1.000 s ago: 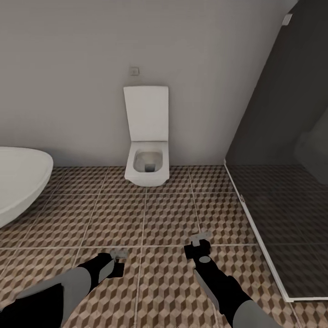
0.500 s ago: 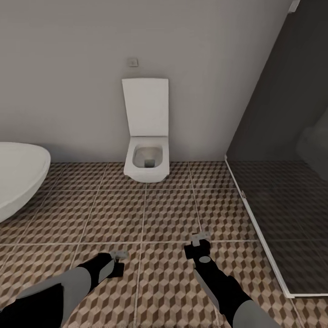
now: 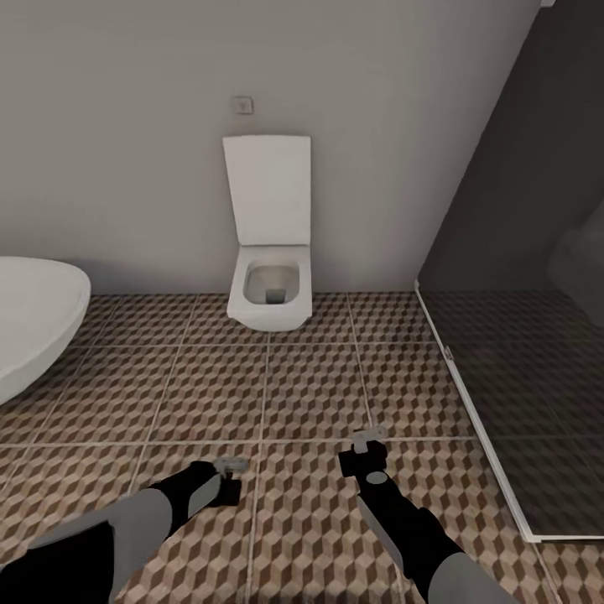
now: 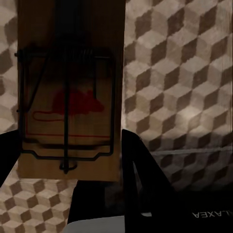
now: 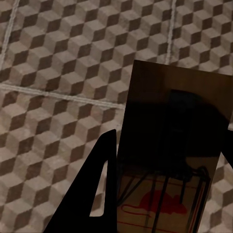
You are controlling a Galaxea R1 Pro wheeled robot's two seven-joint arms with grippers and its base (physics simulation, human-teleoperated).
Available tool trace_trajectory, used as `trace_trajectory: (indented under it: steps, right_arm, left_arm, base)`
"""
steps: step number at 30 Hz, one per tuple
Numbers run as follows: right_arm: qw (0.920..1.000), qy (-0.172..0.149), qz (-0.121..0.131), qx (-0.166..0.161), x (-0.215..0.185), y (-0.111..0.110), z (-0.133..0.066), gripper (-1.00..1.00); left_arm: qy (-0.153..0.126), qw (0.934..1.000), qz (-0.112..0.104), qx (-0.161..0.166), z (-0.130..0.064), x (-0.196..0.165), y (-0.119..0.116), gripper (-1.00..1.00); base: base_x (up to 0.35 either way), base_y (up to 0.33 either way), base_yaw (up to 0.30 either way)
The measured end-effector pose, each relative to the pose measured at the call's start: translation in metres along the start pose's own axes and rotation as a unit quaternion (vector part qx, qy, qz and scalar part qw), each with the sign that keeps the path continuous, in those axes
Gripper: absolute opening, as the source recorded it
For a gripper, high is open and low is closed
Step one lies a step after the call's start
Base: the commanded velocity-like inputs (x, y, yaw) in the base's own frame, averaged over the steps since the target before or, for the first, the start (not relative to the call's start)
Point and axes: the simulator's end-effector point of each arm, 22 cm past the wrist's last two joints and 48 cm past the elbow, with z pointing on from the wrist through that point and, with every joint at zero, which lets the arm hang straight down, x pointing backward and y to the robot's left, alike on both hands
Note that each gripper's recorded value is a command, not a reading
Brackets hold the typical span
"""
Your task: Take the four mousetraps from the cabinet in the bathroom and place them on the bathroom floor. Make sure all four end up on the same floor surface, and ensure that at least two of them are either under or directly next to the same bathroom sink.
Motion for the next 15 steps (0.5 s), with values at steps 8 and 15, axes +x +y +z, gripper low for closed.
trace_trajectory:
  steps: [8, 15]
  right_arm:
    - [1.0000, 0.001, 0.000, -0.002, 0.000, 0.002, 0.000, -1.00]
    - [1.0000, -0.001, 0.001, -0.005, -0.001, 0.005, 0.000, -1.00]
  left_arm:
    - [0.011, 0.9998, 0.016, 0.011, -0.023, -0.046, -0.009, -1.00]
    - [0.001, 0.9994, 0.028, 0.022, -0.042, -0.081, -0.022, -1.00]
  base:
    - [0.000, 0.000, 0.000]
    - [0.000, 0.000, 0.000]
